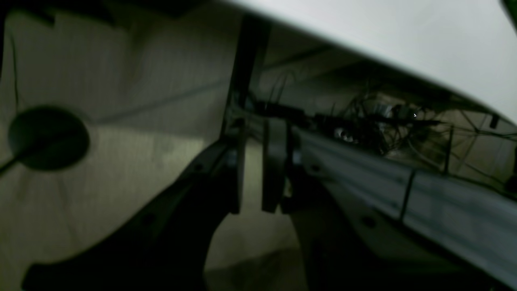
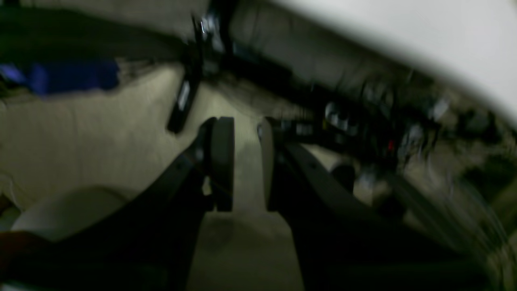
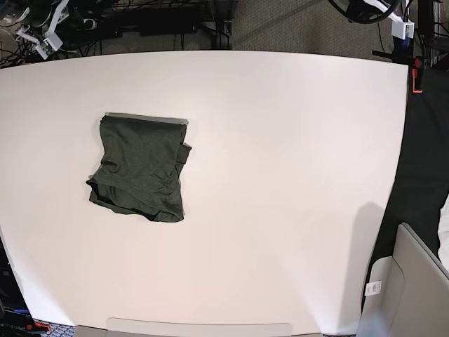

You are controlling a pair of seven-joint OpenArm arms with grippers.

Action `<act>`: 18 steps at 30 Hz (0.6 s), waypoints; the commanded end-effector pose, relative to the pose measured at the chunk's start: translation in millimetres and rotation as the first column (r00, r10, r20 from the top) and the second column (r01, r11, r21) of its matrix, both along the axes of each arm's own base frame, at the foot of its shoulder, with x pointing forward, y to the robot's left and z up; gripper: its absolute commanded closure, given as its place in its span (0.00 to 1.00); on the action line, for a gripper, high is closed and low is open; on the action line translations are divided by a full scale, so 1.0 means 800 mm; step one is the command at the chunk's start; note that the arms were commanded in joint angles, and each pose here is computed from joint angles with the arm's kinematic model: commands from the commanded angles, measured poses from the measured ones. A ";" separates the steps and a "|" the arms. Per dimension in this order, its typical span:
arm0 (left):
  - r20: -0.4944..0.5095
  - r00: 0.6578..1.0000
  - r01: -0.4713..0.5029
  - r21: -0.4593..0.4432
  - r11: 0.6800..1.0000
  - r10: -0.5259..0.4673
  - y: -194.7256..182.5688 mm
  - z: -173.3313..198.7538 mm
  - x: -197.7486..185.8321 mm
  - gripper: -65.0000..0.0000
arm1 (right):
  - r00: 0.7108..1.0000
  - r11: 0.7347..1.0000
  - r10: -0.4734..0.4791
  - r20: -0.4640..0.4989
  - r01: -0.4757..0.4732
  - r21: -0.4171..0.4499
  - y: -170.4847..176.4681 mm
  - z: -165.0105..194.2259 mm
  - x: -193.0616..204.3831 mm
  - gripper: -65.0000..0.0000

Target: Fold the T-shirt properly

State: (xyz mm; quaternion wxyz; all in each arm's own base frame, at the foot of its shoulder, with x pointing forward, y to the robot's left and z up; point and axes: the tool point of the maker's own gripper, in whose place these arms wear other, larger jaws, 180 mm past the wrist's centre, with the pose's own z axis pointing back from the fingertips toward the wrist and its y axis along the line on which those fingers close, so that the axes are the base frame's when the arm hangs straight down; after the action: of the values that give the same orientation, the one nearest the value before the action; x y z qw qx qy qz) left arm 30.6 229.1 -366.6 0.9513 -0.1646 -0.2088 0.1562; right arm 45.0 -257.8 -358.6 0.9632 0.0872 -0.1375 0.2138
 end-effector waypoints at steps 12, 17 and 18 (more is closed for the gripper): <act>-0.127 0.988 0.107 0.173 0.979 -0.085 0.024 -0.045 -0.018 0.91 | 0.982 0.940 -0.088 -0.166 0.027 -0.340 -0.060 -0.072 -0.065 0.84; -0.198 0.974 0.155 0.206 0.966 -0.114 0.016 -0.088 -0.023 0.91 | 0.958 0.934 -0.117 -0.262 0.017 -0.356 -0.071 -0.119 -0.079 0.84; -0.221 0.968 0.166 0.205 0.965 -0.120 0.015 -0.102 -0.028 0.91 | 0.954 0.937 -0.124 -0.271 0.023 -0.348 -0.069 -0.131 -0.080 0.84</act>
State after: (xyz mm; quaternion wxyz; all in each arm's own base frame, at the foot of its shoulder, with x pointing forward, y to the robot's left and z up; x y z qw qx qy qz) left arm 5.8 236.9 -453.0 0.9894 -0.0600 -0.1042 0.0813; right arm -19.0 -310.1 -467.2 0.9816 -0.0517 0.0418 0.1788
